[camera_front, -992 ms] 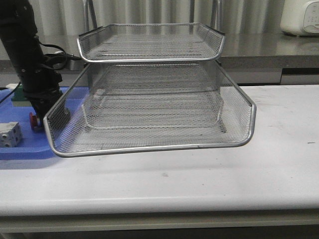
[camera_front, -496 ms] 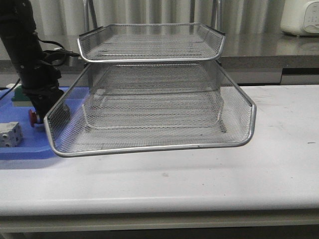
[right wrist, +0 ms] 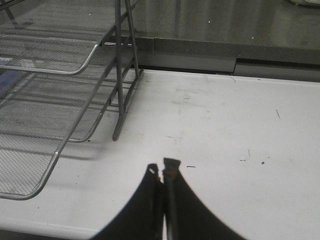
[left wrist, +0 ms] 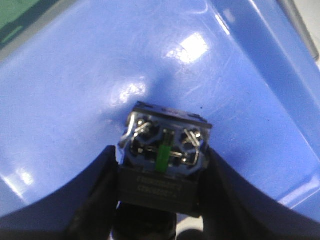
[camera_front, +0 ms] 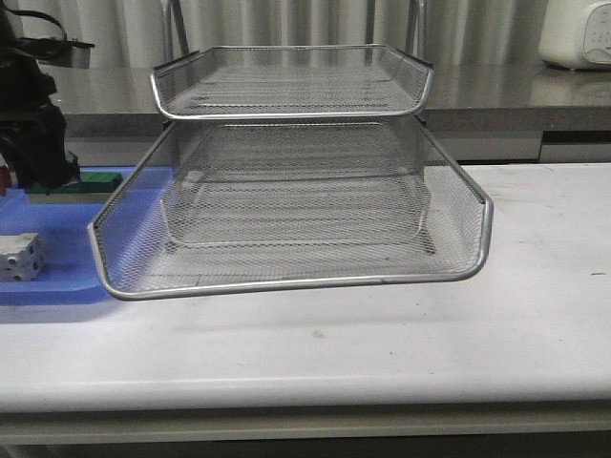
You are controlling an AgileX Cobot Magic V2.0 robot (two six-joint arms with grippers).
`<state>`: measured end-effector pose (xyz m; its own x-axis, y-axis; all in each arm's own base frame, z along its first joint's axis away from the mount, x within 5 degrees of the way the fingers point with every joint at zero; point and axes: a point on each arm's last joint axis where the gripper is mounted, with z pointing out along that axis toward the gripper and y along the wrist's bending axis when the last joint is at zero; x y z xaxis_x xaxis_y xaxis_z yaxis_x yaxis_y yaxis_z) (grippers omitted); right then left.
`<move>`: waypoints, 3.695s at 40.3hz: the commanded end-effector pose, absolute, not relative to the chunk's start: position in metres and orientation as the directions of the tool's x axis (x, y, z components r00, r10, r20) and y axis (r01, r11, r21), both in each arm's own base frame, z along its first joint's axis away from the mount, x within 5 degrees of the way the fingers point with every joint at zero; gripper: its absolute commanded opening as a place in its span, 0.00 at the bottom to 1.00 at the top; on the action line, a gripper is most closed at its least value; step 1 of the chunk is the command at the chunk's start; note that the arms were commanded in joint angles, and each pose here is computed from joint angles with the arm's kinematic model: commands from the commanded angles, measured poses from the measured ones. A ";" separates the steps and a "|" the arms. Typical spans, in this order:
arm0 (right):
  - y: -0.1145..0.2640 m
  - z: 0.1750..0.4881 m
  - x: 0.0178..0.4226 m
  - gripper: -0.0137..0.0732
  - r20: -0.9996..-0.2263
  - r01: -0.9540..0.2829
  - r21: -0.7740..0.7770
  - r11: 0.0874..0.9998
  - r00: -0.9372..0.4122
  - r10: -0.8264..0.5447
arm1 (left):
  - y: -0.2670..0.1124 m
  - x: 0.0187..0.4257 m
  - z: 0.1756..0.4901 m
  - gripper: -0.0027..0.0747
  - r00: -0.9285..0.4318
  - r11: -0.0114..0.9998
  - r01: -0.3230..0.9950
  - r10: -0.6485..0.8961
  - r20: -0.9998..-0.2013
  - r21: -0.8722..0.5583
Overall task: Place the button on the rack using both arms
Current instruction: 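Lift the red button with the left gripper toward the rack, then lower the red button into the pulled-out middle tray and open the left gripper, then raise the left gripper away from the tray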
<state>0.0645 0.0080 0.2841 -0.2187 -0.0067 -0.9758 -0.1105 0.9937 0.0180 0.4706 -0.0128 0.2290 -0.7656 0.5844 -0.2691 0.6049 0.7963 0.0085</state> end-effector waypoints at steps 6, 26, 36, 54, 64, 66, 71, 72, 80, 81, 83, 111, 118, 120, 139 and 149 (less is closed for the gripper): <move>0.007 0.299 0.066 0.09 -0.992 -0.106 0.007 0.994 -0.123 -0.006 | -0.010 0.445 0.307 0.28 -0.782 0.849 0.527 0.504 -0.366 0.042; 0.007 0.299 0.066 0.09 -0.992 -0.106 0.007 0.994 -0.123 -0.006 | -0.038 0.357 0.388 0.28 -0.716 0.836 0.543 0.511 -0.476 0.081; 0.007 0.299 0.066 0.09 -0.992 -0.106 0.007 0.994 -0.123 -0.006 | -0.078 0.322 0.390 0.28 -0.662 0.765 0.644 0.563 -0.495 0.009; 0.007 0.299 0.066 0.09 -0.992 -0.106 0.007 0.994 -0.123 -0.006 | -0.209 0.301 0.358 0.28 -0.421 0.503 0.864 0.742 -0.522 0.018; 0.007 0.299 0.066 0.09 -0.992 -0.106 0.007 0.994 -0.123 -0.006 | -0.238 0.327 0.319 0.28 -0.402 0.506 0.861 0.739 -0.541 0.051; 0.007 0.299 0.066 0.09 -0.992 -0.106 0.007 0.994 -0.123 -0.006 | -0.241 0.333 0.310 0.28 -0.408 0.510 0.859 0.739 -0.537 0.049; 0.007 0.299 0.066 0.09 -0.992 -0.106 0.007 0.994 -0.123 -0.006 | -0.247 0.342 0.287 0.28 -0.428 0.512 0.858 0.749 -0.506 0.032; 0.007 0.299 0.066 0.09 -0.992 -0.106 0.007 0.994 -0.123 -0.006 | -0.248 0.343 0.284 0.28 -0.431 0.513 0.858 0.750 -0.503 0.030; 0.007 0.299 0.066 0.09 -0.992 -0.106 0.007 0.994 -0.123 -0.006 | -0.251 0.348 0.272 0.40 -0.440 0.515 0.857 0.754 -0.487 0.022; 0.007 0.299 0.066 0.09 -0.992 -0.106 0.007 0.994 -0.123 -0.006 | -0.251 0.348 0.272 0.44 -0.440 0.515 0.857 0.754 -0.487 0.022; 0.007 0.299 0.066 0.09 -0.992 -0.106 0.007 0.994 -0.123 -0.006 | -0.251 0.348 0.272 0.50 -0.441 0.513 0.858 0.756 -0.484 0.020; 0.007 0.299 0.066 0.09 -0.992 -0.106 0.007 0.994 -0.123 -0.006 | -0.226 0.318 0.333 0.56 -0.410 0.453 0.891 0.832 -0.373 0.030; 0.007 0.299 0.066 0.09 -0.992 -0.106 0.007 0.994 -0.123 -0.006 | -0.221 0.309 0.345 0.32 -0.426 0.468 0.884 0.823 -0.376 0.023; 0.007 0.299 0.066 0.09 -0.992 -0.106 0.007 0.994 -0.123 -0.006 | -0.220 0.308 0.347 0.26 -0.433 0.477 0.879 0.818 -0.379 0.023; 0.007 0.299 0.066 0.09 -0.992 -0.106 0.007 0.994 -0.123 -0.006 | -0.120 0.291 0.355 0.01 -0.722 0.786 0.619 0.569 -0.395 0.002; 0.007 0.299 0.066 0.09 -0.992 -0.106 0.007 0.994 -0.123 -0.006 | -0.050 0.241 0.359 0.01 -0.749 0.945 0.328 0.258 -0.610 -0.003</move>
